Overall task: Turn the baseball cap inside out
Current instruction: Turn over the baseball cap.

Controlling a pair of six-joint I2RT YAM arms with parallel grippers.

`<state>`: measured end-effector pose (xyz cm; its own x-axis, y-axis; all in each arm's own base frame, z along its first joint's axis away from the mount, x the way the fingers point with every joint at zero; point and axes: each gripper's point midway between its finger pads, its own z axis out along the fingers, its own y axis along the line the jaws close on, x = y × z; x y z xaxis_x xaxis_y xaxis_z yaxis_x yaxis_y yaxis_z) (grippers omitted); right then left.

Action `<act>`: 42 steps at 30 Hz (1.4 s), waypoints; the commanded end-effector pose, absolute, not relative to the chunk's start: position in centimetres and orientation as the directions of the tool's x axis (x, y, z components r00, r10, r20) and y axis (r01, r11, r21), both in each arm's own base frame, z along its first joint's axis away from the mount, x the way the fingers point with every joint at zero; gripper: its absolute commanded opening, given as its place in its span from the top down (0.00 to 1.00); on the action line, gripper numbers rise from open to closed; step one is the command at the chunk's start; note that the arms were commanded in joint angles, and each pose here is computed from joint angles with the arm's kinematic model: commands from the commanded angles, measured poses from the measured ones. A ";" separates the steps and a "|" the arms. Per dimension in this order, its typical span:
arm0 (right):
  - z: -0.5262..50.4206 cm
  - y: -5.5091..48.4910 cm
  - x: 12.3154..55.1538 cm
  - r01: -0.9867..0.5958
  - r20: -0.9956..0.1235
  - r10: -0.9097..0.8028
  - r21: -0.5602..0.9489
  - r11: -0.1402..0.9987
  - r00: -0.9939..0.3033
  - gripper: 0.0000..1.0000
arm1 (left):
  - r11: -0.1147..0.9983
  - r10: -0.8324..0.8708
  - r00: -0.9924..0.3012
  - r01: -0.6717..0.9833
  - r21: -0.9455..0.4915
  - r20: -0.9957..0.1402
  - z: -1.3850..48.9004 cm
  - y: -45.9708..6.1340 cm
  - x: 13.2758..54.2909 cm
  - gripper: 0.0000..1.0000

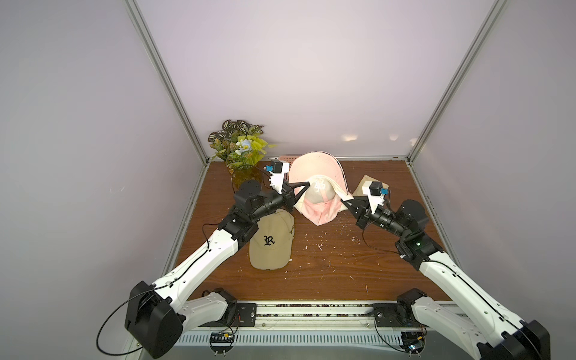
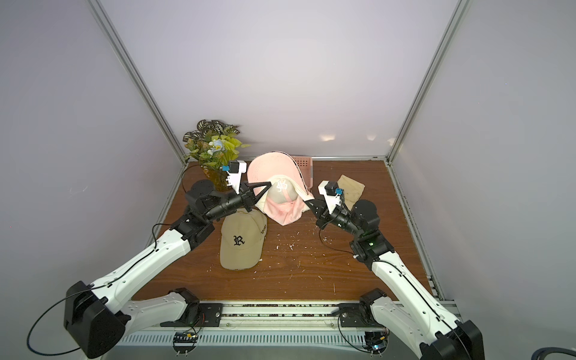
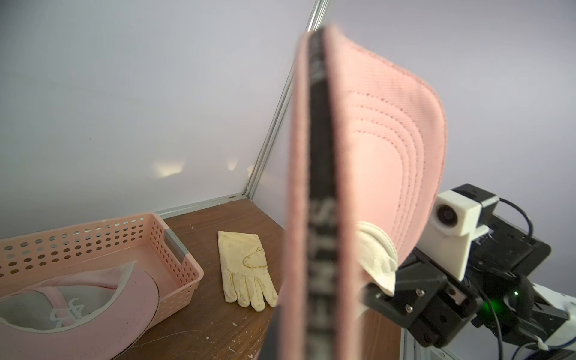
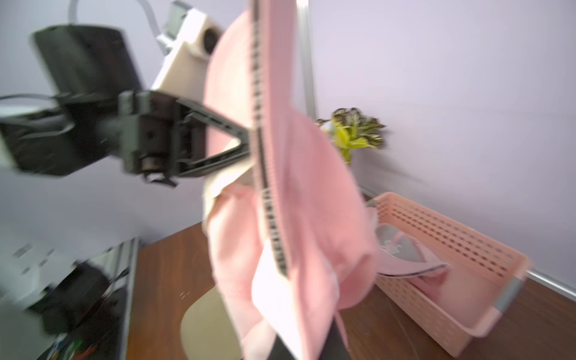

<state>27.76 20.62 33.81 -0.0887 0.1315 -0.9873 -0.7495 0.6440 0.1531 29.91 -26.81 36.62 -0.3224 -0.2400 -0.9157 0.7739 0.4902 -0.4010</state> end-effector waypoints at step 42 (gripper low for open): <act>15.6 17.5 35.0 -0.264 -0.739 -0.035 0.196 0.944 -0.672 1.00 | 0.570 -0.564 -0.203 0.605 -0.555 -0.800 43.5 -22.3 33.3 1.00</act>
<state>37.02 19.47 21.54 -0.4996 0.0832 -0.8623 -0.3245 0.9049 0.2753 33.20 -26.39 34.07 -0.5475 -0.4216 -0.7229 0.5101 0.5166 -0.6877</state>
